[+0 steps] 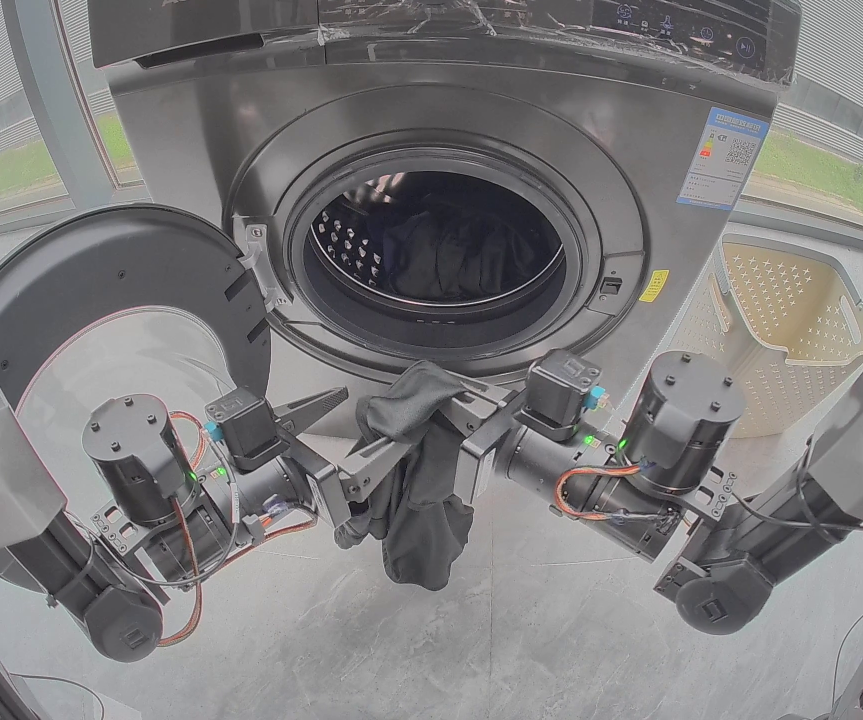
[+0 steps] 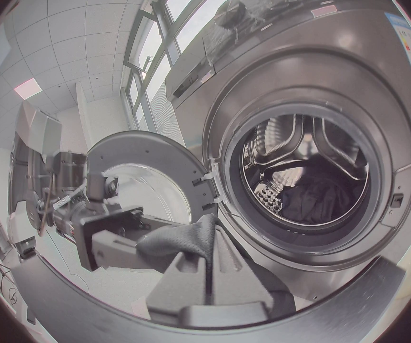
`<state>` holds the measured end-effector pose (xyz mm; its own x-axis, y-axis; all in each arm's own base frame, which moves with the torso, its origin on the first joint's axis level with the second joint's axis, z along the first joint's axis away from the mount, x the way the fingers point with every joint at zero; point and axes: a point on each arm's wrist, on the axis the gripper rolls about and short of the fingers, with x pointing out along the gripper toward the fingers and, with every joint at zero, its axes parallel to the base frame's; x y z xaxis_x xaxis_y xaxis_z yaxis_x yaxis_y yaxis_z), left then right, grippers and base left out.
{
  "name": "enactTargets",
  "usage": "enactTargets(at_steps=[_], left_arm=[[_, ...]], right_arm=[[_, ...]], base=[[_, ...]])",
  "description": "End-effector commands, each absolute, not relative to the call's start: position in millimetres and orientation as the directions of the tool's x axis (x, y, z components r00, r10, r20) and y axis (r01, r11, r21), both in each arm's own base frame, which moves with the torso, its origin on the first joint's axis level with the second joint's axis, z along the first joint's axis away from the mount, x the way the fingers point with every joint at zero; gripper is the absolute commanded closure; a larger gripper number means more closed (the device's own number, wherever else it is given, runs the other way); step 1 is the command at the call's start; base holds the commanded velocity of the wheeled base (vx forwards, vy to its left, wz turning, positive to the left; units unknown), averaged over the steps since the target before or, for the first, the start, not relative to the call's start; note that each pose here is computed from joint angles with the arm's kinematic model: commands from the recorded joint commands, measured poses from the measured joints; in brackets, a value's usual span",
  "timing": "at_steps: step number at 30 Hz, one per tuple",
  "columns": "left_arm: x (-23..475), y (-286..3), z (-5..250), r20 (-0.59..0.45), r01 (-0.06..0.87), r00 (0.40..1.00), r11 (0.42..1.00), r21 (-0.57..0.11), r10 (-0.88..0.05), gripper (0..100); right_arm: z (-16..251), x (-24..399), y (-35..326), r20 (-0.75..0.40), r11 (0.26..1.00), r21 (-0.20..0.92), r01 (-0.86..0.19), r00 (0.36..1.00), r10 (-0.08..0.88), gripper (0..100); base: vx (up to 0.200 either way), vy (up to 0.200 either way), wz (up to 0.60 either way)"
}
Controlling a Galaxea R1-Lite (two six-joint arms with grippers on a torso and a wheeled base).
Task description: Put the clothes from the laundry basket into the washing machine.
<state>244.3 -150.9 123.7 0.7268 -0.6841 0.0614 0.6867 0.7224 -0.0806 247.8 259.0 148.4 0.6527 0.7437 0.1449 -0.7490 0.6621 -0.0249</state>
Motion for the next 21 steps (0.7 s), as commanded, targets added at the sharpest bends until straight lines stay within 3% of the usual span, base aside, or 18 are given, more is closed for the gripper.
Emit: enactTargets(at_steps=[1, 9, 21], left_arm=[[250, -150, 107, 0.001, 0.673, 0.737, 0.733, -0.096, -0.676, 0], [261, -141, 82, -0.084, 0.633, 0.762, 0.766, -0.113, -0.642, 0], [261, -140, 45, -0.220, 0.630, 0.734, 0.765, -0.135, -0.643, 0]], right_arm=[[168, 235, 246, 0.187, 0.662, -0.025, -0.749, 0.647, 0.739, 100], [177, 232, 239, 0.210, 0.674, -0.021, -0.738, 0.656, 0.725, 100], [184, 239, 242, 0.237, 0.699, -0.014, -0.715, 0.677, 0.697, 100]], base=[[0.000, 0.000, 0.00], [0.000, 0.000, 0.00], [0.000, 0.000, 0.00]])
